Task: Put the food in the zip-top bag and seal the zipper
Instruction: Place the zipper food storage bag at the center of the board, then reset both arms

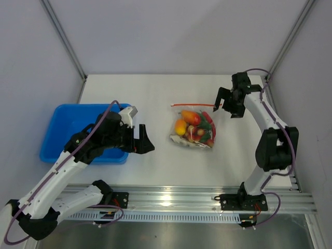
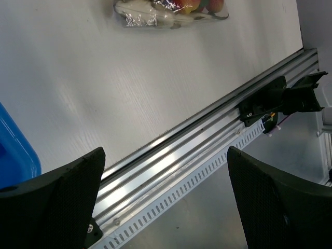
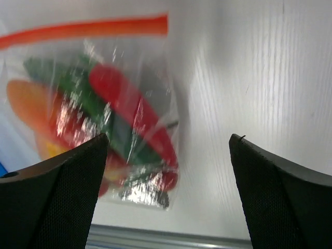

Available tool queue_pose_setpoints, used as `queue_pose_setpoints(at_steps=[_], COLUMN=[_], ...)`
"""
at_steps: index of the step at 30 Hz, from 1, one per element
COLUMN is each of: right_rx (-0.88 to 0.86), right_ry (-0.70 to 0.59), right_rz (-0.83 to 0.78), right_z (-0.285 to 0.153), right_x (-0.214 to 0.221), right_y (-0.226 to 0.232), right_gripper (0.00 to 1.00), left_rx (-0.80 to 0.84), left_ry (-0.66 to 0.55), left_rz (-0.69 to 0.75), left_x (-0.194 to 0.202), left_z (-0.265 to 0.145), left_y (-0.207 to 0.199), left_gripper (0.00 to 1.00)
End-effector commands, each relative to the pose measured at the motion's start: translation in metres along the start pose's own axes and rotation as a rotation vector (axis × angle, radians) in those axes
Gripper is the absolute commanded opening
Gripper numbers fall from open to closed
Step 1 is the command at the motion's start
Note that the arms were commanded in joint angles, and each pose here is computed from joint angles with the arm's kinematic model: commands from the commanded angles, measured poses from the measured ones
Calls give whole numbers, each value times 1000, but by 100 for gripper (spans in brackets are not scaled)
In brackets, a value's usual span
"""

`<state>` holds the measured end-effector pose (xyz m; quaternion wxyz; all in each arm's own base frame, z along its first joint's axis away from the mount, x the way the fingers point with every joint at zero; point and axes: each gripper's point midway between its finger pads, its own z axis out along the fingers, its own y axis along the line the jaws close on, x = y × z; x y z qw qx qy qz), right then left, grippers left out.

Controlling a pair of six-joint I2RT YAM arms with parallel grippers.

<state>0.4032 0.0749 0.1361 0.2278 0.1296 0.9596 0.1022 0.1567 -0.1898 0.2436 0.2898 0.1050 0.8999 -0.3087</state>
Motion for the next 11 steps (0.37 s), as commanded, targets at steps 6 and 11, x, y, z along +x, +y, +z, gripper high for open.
queue_pose_setpoints(at_steps=[6,11], right_rx=[-3,-147], right_ry=[-57,-84], right_rz=[-26,-75], right_z=[-98,-118], right_x=[86,151], right_y=[29,52], right_gripper=[99,100], left_rx=[128,272], left_ry=[3,-26], left_rz=[-109,-141], left_x=[15,25], left_z=[4,3], left_y=[-17,-32], left_gripper=[100,100])
